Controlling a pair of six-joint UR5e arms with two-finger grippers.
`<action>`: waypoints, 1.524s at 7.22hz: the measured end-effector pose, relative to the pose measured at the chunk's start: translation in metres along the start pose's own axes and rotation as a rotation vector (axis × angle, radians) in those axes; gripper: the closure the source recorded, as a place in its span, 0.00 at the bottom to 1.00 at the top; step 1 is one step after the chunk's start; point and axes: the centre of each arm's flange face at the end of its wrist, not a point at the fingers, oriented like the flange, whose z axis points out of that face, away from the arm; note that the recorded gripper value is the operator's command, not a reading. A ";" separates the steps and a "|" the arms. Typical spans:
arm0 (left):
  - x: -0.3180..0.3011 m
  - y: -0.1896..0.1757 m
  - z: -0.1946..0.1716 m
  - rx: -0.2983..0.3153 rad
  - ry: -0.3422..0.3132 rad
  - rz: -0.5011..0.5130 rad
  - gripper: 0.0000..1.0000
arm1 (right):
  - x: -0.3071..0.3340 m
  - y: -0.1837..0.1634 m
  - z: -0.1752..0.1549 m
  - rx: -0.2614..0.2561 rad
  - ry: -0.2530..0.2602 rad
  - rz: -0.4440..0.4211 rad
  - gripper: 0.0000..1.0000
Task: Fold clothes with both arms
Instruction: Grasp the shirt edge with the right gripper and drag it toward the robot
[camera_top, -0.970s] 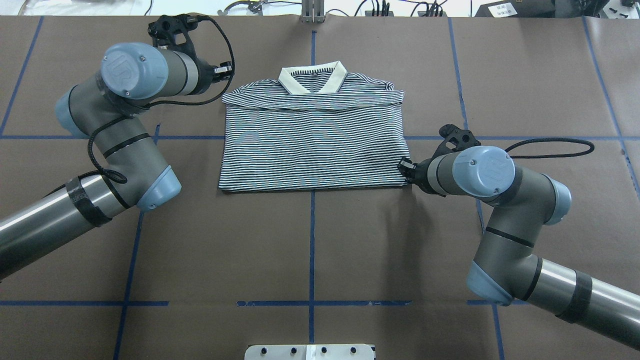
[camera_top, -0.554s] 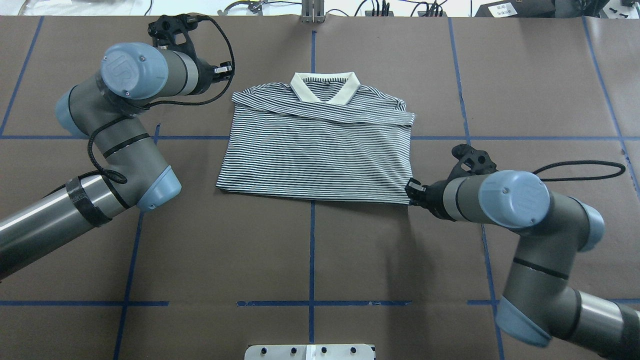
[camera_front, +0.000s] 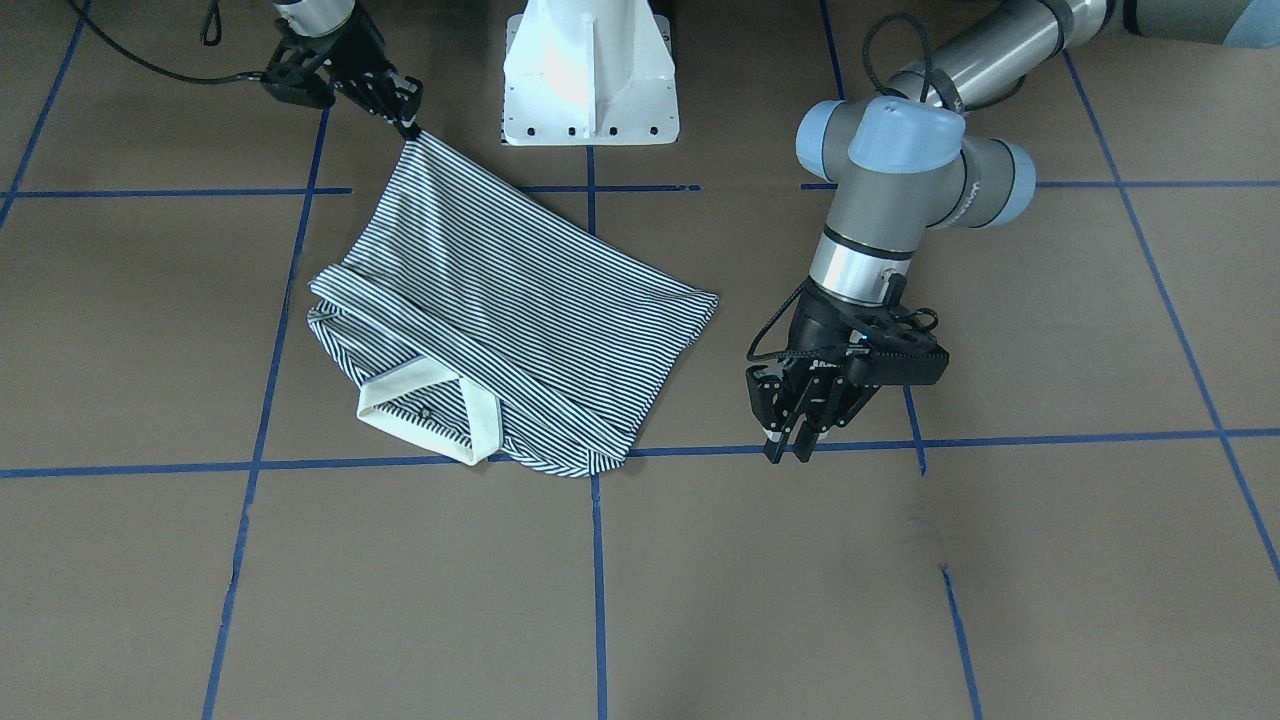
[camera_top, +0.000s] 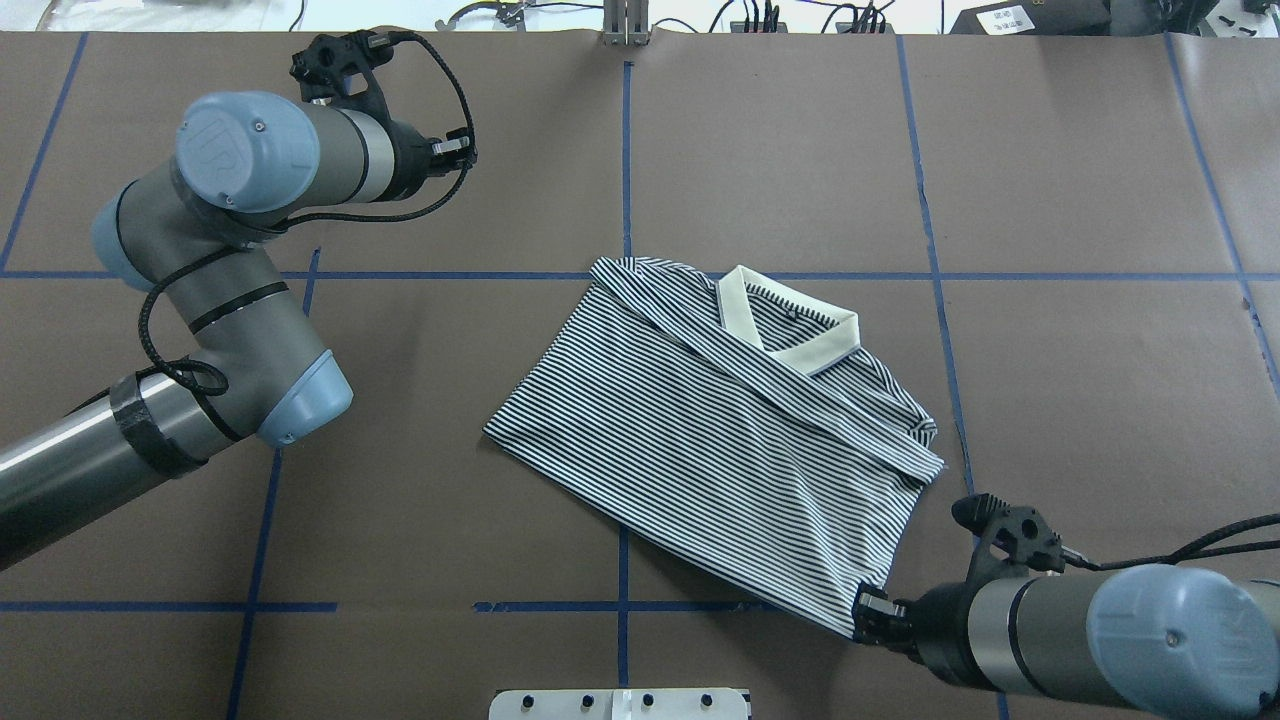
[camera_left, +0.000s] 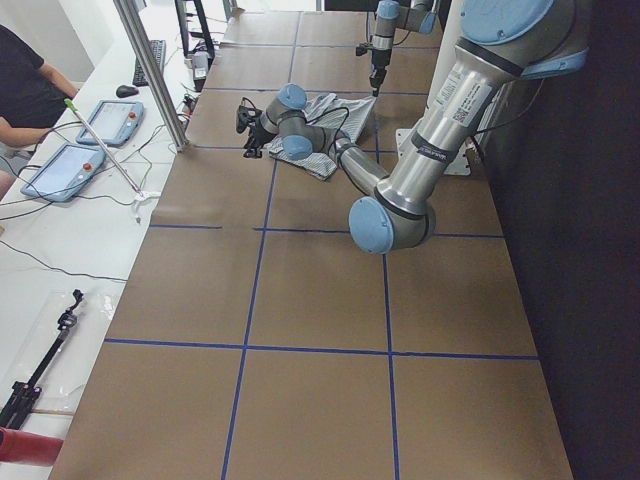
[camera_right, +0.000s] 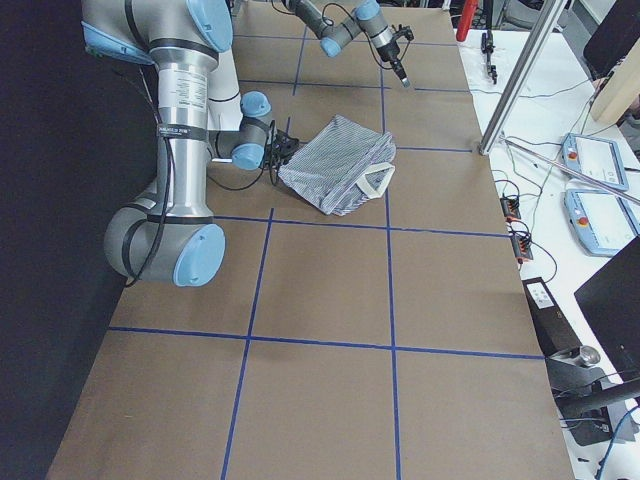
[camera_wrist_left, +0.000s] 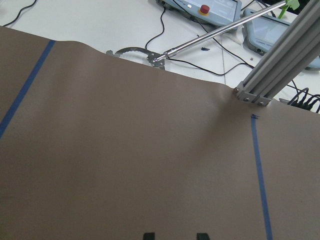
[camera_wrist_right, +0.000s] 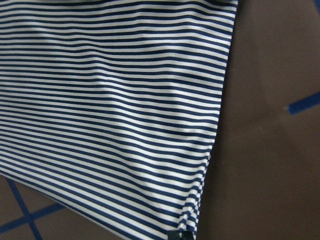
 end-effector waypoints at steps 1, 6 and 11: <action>0.000 0.014 -0.013 -0.044 0.019 -0.035 0.57 | 0.007 0.013 0.002 -0.024 0.017 -0.004 0.00; -0.024 0.173 -0.039 -0.276 -0.091 -0.111 0.47 | -0.033 -0.098 -0.075 0.216 -0.166 0.123 0.00; -0.009 0.230 -0.003 -0.315 -0.178 -0.077 0.58 | -0.031 -0.127 -0.070 0.289 -0.157 0.121 0.00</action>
